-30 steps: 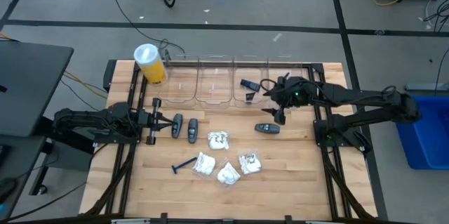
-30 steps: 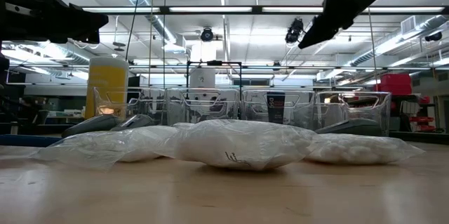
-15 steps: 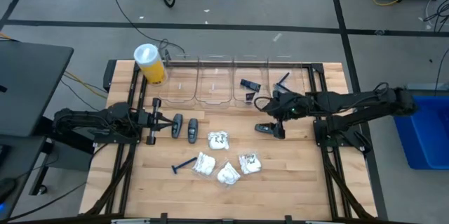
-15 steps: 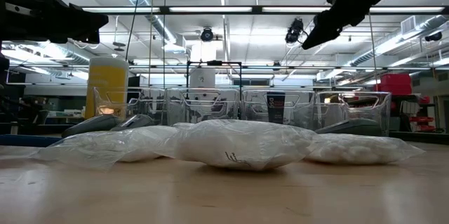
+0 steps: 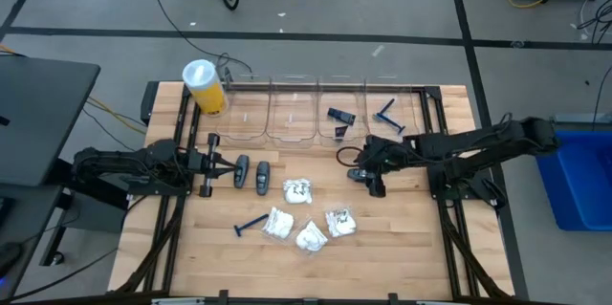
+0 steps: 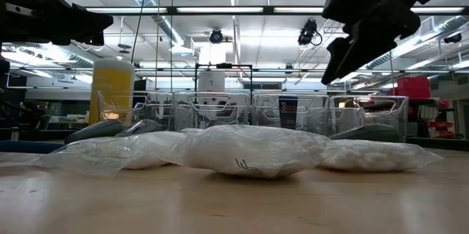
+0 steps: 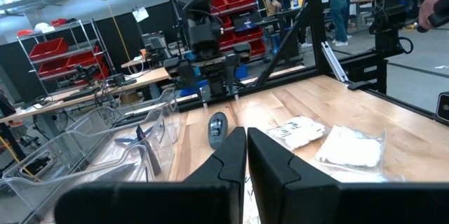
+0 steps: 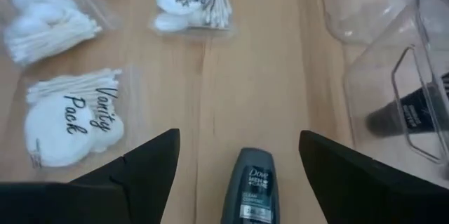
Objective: Pick & Place Travel size toiletries
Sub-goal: Put the black deodorant into the middle left transparent bin
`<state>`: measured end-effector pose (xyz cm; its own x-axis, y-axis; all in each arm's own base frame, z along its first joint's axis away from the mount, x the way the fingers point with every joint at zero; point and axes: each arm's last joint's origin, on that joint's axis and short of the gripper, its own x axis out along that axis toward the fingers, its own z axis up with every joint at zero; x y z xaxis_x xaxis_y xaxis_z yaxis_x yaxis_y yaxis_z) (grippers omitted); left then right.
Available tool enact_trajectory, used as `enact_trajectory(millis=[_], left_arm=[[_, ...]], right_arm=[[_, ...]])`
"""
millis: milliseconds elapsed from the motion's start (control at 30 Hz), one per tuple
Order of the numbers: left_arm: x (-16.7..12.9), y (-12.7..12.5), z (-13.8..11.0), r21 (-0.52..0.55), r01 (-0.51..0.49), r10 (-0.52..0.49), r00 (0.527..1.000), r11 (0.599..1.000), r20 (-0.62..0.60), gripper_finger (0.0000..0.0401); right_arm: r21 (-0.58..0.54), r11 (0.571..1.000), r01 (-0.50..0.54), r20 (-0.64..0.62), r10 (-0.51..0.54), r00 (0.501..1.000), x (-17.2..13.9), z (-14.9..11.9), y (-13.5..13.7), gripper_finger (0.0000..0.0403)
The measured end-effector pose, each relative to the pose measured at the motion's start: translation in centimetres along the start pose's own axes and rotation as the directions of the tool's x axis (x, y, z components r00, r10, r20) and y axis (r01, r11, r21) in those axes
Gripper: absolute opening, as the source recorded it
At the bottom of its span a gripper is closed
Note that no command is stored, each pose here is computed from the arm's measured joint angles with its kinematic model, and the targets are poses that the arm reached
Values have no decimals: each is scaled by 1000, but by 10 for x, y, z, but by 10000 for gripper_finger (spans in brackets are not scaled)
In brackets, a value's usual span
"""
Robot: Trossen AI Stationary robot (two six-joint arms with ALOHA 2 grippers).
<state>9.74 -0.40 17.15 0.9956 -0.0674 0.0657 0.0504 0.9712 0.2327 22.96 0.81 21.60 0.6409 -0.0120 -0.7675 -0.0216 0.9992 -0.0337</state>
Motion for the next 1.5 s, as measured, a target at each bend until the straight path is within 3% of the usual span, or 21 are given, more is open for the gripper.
enact_trajectory(millis=[233, 500, 933, 1233, 1500], left_arm=[[0, 0, 0, 0, 0, 0, 1000, 1000, 0, 24], [0, 0, 0, 0, 0, 0, 1000, 1000, -1, 24], [0, 0, 0, 0, 0, 0, 1000, 1000, 0, 24], [0, 0, 0, 0, 0, 0, 1000, 1000, 0, 24], [0, 0, 0, 0, 0, 0, 1000, 1000, 0, 24]], right_arm=[[31, 991, -131, -77, 133, 988, -19, 14, -13, 280], [-198, 971, -137, -101, 119, 988, -34, 32, -31, 232], [-184, 964, -192, -307, 129, 943, 24, 25, -49, 182], [-212, 955, -207, -351, 124, 928, 36, 21, -56, 193], [-228, 954, -192, -323, 112, 940, 26, 32, -70, 256]])
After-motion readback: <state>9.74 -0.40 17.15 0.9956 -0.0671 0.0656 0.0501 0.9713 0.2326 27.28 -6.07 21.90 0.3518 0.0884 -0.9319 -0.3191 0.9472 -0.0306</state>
